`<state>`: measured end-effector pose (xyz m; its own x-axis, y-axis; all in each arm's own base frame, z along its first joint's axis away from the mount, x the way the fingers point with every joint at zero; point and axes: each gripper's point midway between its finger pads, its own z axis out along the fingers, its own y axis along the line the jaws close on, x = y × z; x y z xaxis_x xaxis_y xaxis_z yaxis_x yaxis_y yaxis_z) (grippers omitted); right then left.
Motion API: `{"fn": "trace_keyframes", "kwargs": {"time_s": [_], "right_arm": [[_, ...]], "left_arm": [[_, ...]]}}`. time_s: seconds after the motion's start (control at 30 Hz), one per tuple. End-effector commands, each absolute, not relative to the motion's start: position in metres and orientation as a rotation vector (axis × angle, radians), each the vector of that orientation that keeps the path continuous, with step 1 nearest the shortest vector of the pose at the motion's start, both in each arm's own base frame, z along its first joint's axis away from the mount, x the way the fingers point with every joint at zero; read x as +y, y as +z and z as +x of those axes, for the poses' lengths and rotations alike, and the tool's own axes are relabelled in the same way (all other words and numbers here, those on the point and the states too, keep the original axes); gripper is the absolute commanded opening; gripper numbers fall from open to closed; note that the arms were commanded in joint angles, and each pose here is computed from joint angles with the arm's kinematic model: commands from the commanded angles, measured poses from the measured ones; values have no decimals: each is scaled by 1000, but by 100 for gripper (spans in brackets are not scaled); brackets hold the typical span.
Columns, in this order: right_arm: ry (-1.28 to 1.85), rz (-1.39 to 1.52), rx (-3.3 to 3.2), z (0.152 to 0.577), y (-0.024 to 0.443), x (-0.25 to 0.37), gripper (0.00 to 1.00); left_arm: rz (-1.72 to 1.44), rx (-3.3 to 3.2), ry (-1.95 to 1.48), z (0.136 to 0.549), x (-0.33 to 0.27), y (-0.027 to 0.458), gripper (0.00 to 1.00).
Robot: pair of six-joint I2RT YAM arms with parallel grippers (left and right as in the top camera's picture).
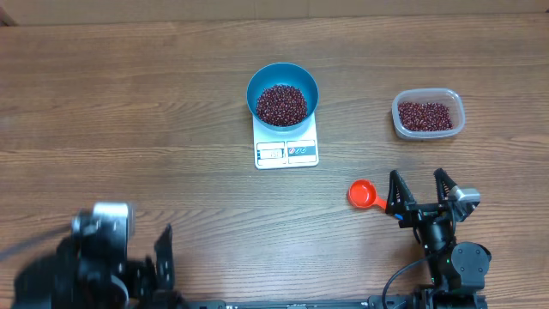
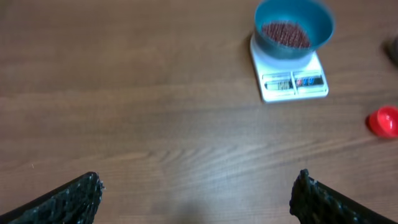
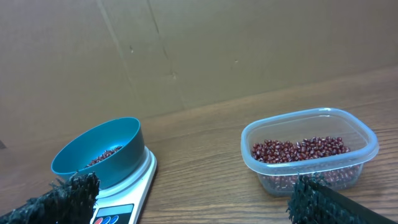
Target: Scoop item into bowl and weigh 150g on scale
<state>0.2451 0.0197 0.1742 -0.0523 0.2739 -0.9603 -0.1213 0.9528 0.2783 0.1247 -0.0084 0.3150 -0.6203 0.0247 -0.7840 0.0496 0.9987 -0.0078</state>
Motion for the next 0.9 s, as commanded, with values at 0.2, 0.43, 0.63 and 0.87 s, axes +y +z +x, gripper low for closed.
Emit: {"fn": "trace_keyframes", "kwargs": {"time_s": [0.2,0.43,0.63,0.87], "right_arm": [[317,121,1587,245,173,19,100],[317,121,1587,245,173,19,100],[317,121,1587,245,173,19,100],[317,121,1587,245,173,19,100]], "left_arm": [[1,2057,-24,92,-12,294,100],[28,1949,-50,97,-18,284,100],[31,1994,-72,122,-17,255,100],[91,1907,-126,135,-27,248,100]]}}
